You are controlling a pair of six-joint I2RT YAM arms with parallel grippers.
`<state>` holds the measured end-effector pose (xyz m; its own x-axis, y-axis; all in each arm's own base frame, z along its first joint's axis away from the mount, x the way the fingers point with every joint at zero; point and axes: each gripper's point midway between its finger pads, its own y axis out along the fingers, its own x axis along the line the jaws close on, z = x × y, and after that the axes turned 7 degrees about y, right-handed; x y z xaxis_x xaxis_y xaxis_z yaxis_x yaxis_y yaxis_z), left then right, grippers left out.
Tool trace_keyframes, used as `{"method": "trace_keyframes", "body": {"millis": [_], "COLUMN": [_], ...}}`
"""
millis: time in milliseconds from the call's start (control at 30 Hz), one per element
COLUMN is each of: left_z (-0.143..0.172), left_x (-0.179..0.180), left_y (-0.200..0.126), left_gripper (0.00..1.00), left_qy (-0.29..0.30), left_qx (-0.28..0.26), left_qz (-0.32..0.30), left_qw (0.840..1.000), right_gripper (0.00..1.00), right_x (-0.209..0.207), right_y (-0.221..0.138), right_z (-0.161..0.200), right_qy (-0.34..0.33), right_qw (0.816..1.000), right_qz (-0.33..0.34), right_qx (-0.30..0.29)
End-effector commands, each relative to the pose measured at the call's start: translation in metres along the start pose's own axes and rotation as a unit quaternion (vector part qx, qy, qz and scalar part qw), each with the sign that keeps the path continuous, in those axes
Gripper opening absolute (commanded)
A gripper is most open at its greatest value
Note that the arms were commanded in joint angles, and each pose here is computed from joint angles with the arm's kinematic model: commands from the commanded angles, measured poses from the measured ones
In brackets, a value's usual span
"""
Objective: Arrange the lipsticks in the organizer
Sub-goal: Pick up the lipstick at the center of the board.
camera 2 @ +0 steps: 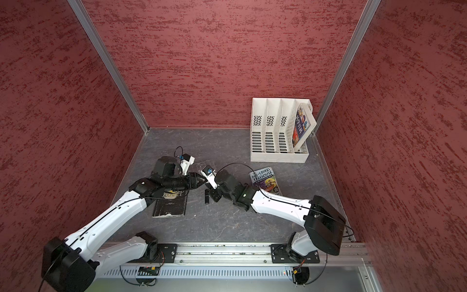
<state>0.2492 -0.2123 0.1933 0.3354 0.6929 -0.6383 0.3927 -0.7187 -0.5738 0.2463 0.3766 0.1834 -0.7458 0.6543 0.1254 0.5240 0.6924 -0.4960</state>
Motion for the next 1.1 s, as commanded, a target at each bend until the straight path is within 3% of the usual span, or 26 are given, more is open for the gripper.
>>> {"method": "trace_keyframes", "body": {"millis": [0,267,467,800,933,1067], "left_z": [-0.012,-0.016,-0.016,-0.019,-0.021,-0.025], "left_x": [-0.008,-0.010,-0.007,-0.010,-0.012,-0.013], "left_y": [-0.003,-0.001,0.002,0.002,0.001,-0.005], "left_gripper": [0.40,0.34,0.36,0.21,0.19,0.18], "left_qy": [0.011,0.009,0.005,0.009,0.013,0.022], "left_qx": [-0.015,-0.018,-0.015,-0.018,-0.021,-0.024], "left_qz": [0.008,0.010,0.006,0.010,0.013,0.014], "left_qw": [1.000,1.000,1.000,1.000,1.000,0.999], "right_gripper": [0.19,0.19,0.19,0.21,0.30,0.49], "right_x": [0.005,0.009,0.009,0.008,0.006,0.006], "right_y": [-0.003,-0.002,-0.001,0.000,-0.001,-0.004], "right_z": [-0.021,-0.024,-0.024,-0.027,-0.027,-0.026], "right_qy": [-0.009,-0.011,-0.012,-0.009,0.003,0.030], "right_qw": [1.000,0.999,0.999,0.999,0.999,0.999], "right_qz": [0.004,-0.002,0.002,0.005,0.012,0.004], "right_qx": [-0.030,-0.033,-0.033,-0.033,-0.029,-0.017]}}
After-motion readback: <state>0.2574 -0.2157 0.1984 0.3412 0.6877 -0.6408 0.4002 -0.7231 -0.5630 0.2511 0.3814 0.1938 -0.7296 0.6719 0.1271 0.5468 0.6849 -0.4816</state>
